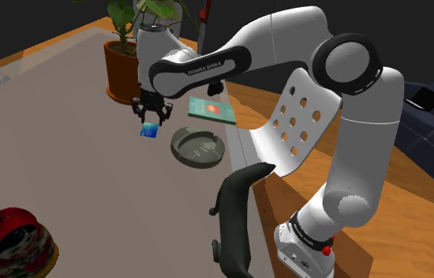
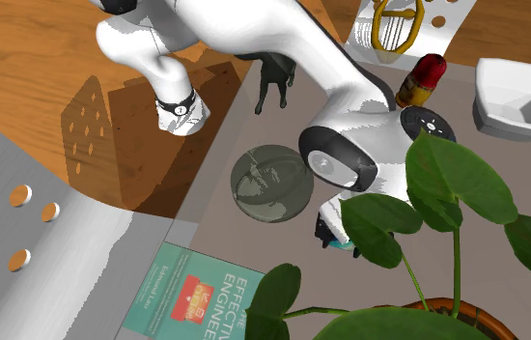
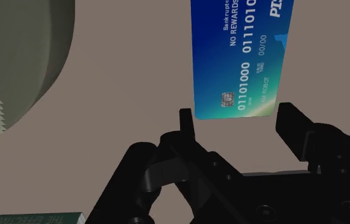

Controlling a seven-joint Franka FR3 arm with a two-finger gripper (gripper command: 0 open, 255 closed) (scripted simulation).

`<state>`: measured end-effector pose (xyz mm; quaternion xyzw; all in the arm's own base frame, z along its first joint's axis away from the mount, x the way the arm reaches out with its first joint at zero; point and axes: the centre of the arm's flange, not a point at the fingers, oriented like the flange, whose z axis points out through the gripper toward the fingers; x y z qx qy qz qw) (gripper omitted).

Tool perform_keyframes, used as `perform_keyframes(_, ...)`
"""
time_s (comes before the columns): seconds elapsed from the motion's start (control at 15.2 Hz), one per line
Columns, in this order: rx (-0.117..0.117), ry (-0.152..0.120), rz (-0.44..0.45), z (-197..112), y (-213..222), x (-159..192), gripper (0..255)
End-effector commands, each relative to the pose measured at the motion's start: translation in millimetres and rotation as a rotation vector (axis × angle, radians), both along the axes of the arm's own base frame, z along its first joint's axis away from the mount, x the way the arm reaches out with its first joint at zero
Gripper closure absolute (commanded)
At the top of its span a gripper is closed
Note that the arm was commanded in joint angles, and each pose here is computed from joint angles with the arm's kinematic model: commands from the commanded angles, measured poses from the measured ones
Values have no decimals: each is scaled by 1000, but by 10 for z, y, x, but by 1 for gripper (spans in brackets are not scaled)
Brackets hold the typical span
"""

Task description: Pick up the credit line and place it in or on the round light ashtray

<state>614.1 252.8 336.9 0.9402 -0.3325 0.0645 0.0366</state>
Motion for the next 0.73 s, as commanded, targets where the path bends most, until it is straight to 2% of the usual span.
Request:
perform_keyframes(0.0, -1, 2, 0, -9, -3, -2, 255)
perform_keyframes(0.53, -1, 2, 0, -9, -4, -1, 255)
perform_keyframes(0.66, -1, 2, 0, 97, -4, -1, 255)
